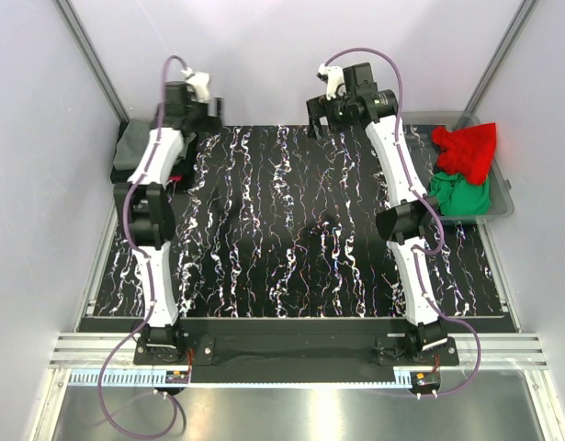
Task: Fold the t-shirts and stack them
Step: Reset both grippers
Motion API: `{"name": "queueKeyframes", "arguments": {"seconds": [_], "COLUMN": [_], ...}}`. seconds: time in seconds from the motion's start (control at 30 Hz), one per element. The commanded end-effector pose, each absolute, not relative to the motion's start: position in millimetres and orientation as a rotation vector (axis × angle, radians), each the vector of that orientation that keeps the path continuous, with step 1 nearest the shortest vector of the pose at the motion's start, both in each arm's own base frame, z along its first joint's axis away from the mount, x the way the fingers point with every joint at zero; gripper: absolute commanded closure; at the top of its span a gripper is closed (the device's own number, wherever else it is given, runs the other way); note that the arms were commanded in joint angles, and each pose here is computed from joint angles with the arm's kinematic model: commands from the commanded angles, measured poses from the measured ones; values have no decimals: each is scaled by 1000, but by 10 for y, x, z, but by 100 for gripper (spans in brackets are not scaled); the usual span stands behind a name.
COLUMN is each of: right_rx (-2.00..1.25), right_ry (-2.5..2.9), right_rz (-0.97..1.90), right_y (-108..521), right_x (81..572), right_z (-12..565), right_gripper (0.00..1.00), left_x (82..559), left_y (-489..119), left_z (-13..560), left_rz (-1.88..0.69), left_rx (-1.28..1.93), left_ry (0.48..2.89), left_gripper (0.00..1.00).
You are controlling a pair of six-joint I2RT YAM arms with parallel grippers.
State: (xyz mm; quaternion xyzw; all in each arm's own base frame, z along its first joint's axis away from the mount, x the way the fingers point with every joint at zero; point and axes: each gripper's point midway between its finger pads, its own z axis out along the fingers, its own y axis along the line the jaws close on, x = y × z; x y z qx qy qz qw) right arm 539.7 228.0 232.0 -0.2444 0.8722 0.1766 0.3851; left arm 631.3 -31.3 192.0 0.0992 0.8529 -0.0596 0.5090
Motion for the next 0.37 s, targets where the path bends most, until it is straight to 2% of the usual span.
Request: {"name": "queueKeyframes", "arguments": {"seconds": [0.0, 0.1, 0.2, 0.33], "right_rx": [-470, -404, -397, -357], "right_ry": [2170, 2223, 2241, 2256], "right_rz": [388, 290, 177, 176], "right_y": [2180, 2048, 1890, 1867], "right_x": [5570, 5667, 5723, 5713], "right_z": [2549, 2331, 2231, 2218], "right_gripper": [0, 0, 0, 0], "left_x": [5946, 5871, 5808, 5767], "left_y": [-1094, -1431, -1608, -1708], "left_z": [2176, 2164, 2191, 2201], "left_rz": [-390, -466, -396, -362], "left_rx": [255, 251, 331, 404], "left_ry": [2087, 2101, 2097, 2086], "left_gripper": [1, 1, 1, 1]}}
